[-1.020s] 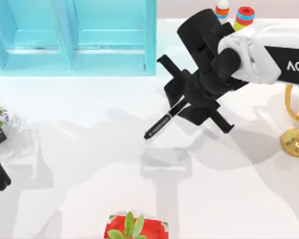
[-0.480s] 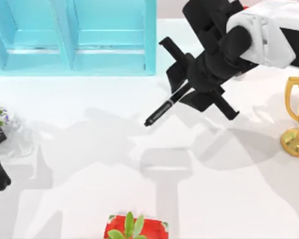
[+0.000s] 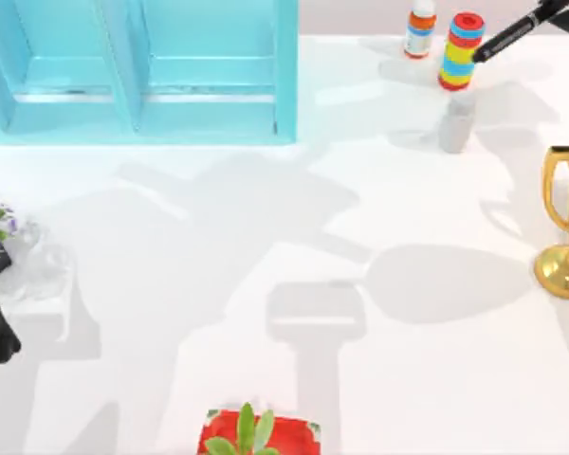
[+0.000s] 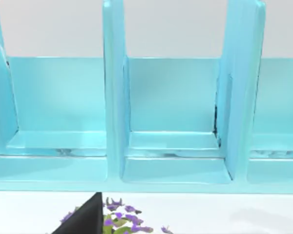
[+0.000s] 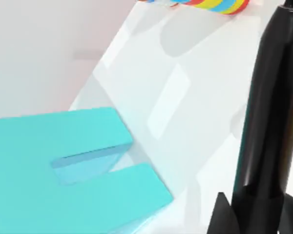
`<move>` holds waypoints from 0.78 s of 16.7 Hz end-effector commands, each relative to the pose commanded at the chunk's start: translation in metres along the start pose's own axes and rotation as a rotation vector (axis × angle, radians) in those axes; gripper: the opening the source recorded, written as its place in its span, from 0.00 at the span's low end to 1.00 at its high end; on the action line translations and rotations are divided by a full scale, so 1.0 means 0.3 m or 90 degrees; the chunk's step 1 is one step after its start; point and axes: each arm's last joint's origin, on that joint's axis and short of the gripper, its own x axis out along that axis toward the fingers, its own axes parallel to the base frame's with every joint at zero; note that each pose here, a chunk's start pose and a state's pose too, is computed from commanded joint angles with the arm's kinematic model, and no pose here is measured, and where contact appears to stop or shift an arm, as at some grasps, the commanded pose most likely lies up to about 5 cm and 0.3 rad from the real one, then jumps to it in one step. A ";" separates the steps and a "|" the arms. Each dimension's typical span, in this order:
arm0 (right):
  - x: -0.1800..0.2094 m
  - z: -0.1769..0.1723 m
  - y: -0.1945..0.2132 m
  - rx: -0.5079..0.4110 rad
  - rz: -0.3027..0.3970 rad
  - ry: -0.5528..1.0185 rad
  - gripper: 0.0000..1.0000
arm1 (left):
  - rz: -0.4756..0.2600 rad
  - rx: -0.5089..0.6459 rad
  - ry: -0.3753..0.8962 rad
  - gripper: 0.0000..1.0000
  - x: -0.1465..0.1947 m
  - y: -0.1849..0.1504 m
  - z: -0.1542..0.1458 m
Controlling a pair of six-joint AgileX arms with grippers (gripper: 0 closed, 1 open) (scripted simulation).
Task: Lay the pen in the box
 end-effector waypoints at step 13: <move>-0.394 0.373 -0.988 0.380 -0.185 -0.099 0.00 | 0.000 0.000 0.000 1.00 0.000 0.000 0.000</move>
